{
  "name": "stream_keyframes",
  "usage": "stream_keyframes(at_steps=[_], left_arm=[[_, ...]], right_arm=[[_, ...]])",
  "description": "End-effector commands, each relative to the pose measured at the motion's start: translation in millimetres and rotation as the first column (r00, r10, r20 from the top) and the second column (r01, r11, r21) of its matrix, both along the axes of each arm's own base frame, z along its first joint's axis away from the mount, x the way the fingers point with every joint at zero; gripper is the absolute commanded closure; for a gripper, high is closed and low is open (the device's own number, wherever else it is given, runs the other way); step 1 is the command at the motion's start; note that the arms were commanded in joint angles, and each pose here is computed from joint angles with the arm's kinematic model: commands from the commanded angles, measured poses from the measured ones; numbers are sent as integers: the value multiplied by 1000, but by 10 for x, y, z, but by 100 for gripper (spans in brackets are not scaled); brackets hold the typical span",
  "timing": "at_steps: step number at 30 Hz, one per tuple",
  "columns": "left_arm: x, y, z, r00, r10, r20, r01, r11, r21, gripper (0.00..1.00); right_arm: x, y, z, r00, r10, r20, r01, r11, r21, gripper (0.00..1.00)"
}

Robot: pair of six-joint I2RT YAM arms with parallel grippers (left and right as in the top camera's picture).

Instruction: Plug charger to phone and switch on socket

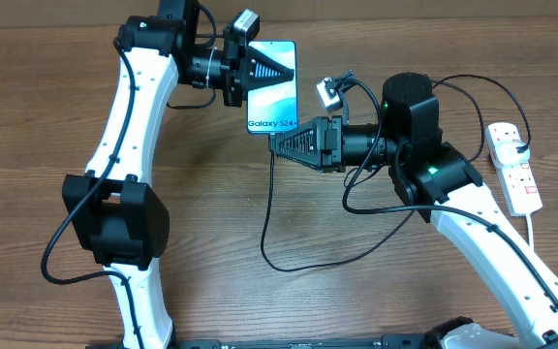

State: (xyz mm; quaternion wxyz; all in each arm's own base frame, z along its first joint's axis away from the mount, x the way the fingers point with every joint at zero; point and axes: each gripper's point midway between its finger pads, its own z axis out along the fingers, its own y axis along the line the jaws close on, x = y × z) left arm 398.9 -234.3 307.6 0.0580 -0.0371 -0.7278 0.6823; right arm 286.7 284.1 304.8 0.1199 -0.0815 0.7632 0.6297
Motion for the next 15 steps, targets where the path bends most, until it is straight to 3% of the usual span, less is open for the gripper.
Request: stream_keyframes(at_steps=[1,7,10,13,15], left_arm=[[-124,-29,271,998,-20,67,24,999,-48,96],[-154,-79,270,997,-33,69,37,998,-48,96],[-151,-78,271,997,-33,72,36,998,-48,96],[-151,-78,271,997,-33,72,36,998,-48,96],[-151,-78,271,997,-33,71,36,998,-48,96]], right_arm=[[5,16,8,1000,-3,-6,3,1000,1,68],[4,16,8,1000,-3,-6,3,1000,1,71],[1,15,2,1000,-2,-10,2,1000,0,77],[-1,14,-2,1000,-2,-12,2,1000,-1,94],[0,14,-2,1000,-2,-12,2,1000,-1,96]])
